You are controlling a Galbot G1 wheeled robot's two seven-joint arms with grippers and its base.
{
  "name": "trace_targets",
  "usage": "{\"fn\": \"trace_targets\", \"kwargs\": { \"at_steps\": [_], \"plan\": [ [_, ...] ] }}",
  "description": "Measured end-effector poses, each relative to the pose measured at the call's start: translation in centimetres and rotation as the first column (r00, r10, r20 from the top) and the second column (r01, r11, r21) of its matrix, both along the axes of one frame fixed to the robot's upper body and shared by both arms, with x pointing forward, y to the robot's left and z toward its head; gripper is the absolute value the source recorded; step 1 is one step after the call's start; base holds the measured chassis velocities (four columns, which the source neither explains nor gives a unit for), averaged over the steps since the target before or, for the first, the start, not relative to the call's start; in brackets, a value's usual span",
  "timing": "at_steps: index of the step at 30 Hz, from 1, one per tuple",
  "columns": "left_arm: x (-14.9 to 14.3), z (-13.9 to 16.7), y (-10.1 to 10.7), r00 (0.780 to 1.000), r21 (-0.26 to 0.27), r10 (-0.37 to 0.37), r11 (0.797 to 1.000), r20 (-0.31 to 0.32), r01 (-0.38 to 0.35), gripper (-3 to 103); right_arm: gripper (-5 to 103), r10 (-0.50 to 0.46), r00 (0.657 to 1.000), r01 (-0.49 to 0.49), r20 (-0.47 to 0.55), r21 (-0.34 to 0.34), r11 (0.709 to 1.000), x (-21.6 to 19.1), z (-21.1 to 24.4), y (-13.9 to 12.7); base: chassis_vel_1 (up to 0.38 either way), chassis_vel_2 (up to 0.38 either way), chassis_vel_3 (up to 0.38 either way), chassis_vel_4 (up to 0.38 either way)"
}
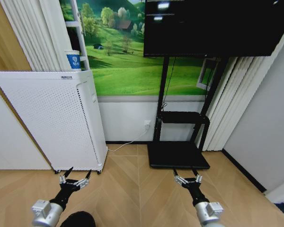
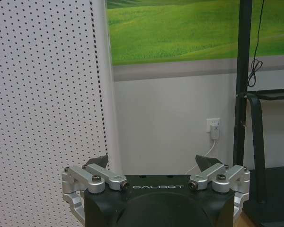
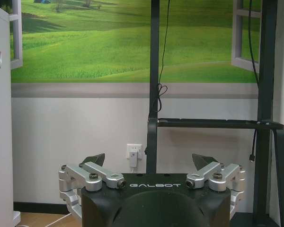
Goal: Pick up the trash bin and place the garbage on the floor into it.
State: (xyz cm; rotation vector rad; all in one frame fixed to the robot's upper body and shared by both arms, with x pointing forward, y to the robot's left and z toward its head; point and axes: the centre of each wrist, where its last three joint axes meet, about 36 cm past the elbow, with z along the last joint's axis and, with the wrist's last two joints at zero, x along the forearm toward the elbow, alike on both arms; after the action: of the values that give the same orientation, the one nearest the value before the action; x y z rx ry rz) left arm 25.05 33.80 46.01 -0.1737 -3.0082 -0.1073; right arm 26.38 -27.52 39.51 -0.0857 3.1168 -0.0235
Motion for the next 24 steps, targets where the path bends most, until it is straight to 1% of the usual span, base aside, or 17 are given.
{"fn": "trace_targets", "kwargs": {
  "at_steps": [24],
  "plan": [
    [0.0, 0.0, 0.0, 1.0, 0.0, 0.0, 1.0, 0.0, 0.0, 100, 100, 0.0, 1.0, 0.0, 0.0, 0.0, 1.0, 0.0, 0.0, 0.0, 0.0, 0.0, 0.0, 0.0]
  ]
}}
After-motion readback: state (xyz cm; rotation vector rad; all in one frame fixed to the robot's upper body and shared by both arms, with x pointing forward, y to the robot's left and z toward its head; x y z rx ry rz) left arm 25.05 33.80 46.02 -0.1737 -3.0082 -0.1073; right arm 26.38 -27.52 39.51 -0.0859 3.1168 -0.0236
